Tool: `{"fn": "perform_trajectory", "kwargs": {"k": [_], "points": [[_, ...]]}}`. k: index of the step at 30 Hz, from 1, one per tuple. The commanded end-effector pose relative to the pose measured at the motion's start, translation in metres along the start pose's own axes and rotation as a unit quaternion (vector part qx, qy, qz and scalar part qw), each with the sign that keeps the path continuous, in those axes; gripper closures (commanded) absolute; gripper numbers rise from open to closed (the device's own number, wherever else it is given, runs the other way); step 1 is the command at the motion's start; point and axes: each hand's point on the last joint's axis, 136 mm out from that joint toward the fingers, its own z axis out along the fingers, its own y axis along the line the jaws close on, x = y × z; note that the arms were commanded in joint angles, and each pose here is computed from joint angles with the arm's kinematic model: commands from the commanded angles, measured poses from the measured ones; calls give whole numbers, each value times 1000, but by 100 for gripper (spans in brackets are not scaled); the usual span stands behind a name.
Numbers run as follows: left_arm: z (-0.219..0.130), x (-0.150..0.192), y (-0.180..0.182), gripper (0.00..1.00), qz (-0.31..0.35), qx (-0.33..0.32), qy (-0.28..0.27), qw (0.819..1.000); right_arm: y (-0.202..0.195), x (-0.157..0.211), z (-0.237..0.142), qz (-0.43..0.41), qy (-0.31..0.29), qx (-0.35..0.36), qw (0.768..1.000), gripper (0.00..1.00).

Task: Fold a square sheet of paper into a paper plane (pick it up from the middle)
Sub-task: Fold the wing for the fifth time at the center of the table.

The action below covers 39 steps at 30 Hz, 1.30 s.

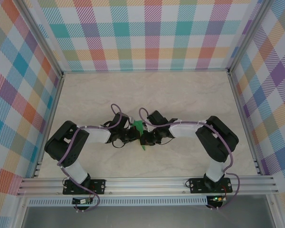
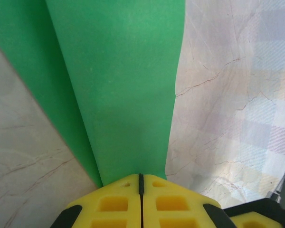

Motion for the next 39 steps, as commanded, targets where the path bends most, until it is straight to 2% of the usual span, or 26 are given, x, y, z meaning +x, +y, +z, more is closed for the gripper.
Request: {"fn": "perform_trajectory", "kwargs": {"k": [1,12,27,39], "points": [[5,15,26,93,-8,-54,17,998,7,-2,6,7,8,-14,1000,88],[4,13,30,93,-14,-64,9,998,-10,23,16,31,44,4,999,88],[1,13,30,93,-14,-68,6,998,-17,29,25,37,57,17,998,88],[-1,14,48,95,-28,-116,5,993,-45,82,16,18,105,19,994,92]]}}
